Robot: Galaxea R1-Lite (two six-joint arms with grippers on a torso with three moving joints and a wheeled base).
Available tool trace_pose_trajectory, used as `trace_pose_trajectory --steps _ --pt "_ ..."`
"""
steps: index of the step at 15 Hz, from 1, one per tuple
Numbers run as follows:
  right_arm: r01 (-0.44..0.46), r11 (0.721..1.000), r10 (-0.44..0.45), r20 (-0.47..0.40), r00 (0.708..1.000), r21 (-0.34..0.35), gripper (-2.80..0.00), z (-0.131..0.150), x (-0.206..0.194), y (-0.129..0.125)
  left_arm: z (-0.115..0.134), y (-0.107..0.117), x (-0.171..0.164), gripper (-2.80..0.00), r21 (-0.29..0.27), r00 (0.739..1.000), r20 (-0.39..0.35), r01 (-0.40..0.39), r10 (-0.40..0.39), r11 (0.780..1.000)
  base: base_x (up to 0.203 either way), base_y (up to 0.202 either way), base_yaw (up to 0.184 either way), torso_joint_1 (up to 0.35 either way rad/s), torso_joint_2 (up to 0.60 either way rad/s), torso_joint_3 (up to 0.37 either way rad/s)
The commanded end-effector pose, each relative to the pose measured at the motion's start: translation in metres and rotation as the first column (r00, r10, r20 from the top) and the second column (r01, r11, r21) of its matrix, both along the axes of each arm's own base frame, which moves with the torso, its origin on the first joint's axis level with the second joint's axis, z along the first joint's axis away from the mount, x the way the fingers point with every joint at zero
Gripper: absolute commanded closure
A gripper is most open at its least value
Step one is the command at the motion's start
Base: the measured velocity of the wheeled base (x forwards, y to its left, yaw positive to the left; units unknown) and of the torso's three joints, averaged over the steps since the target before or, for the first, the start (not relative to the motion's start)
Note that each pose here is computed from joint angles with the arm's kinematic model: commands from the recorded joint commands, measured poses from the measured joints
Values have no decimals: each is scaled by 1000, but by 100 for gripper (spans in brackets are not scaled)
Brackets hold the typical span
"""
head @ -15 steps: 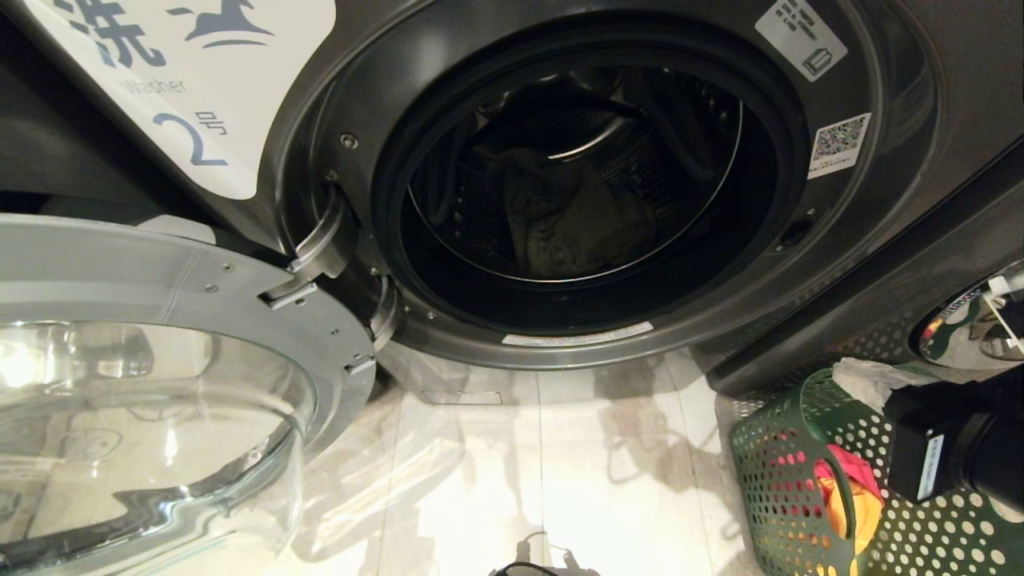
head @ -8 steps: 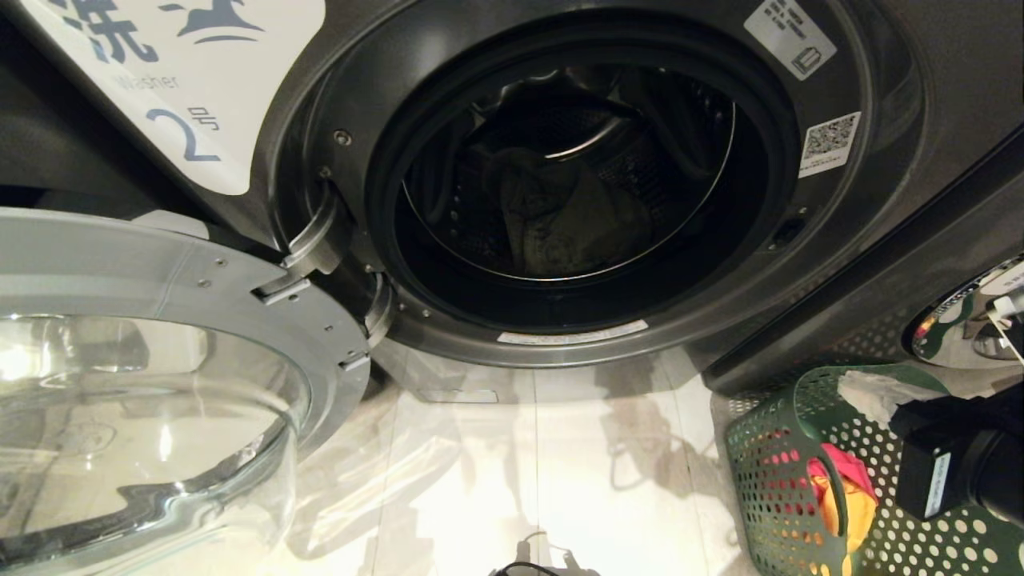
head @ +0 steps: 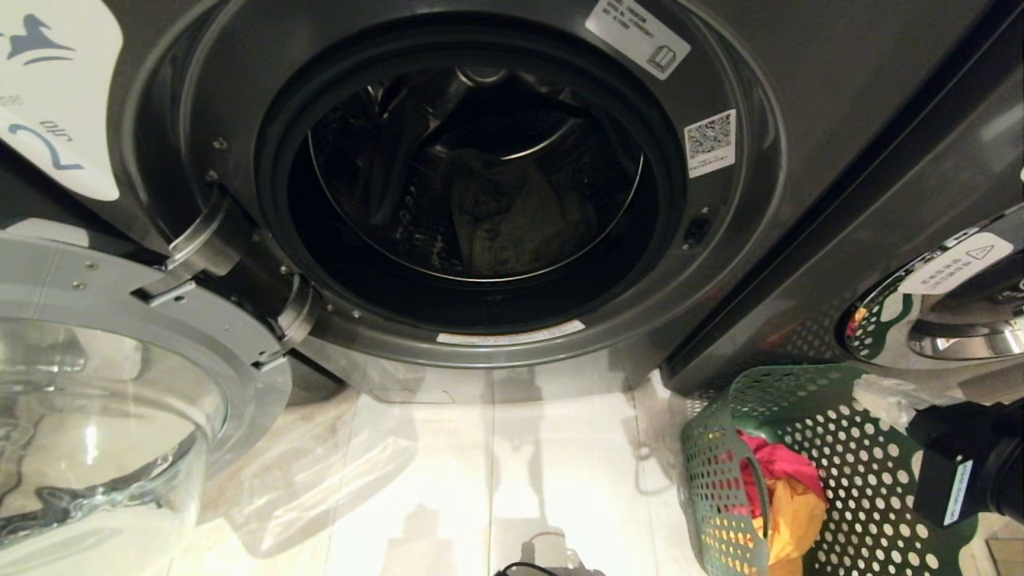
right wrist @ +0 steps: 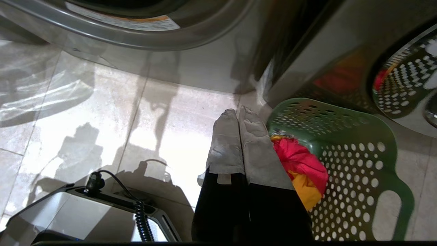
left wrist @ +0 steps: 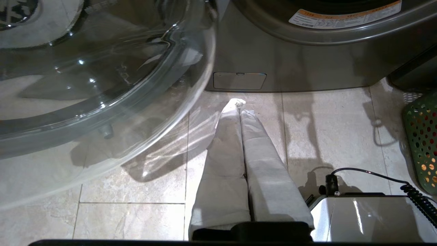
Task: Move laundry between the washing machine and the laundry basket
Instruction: Pick a cloth and place it into the basket
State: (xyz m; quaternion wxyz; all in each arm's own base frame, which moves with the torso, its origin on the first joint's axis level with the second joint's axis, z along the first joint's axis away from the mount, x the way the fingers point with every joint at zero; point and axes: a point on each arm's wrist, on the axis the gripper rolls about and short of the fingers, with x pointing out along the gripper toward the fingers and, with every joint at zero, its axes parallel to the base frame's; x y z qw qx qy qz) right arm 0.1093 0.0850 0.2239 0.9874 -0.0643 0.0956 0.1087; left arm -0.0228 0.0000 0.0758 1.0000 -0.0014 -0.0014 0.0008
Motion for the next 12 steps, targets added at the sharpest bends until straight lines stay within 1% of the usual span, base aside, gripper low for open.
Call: trace_pose_trajectory --steps 1,7,9,10,12 --pt "3 1000 -3 2 1000 0 0 0 0 0 0 0 0 0 0 1000 -1 0 0 1000 0 -90 2 2 2 2" --pt "-1 1000 1 3 1000 0 0 1 0 0 0 0 0 0 0 1000 -1 0 0 1000 0 0 0 0 0 0" --pt "-24 999 25 6 1000 -23 0 1 0 1 0 0 0 0 0 1000 -1 0 0 1000 0 0 0 0 0 0" --pt "-69 997 69 3 998 -34 0 1 0 3 0 0 0 0 0 1000 -1 0 0 1000 0 0 0 0 0 0" --pt "-169 985 169 -10 986 -29 0 0 0 5 0 0 0 0 1 1000 -1 0 0 1000 0 0 0 0 0 0"
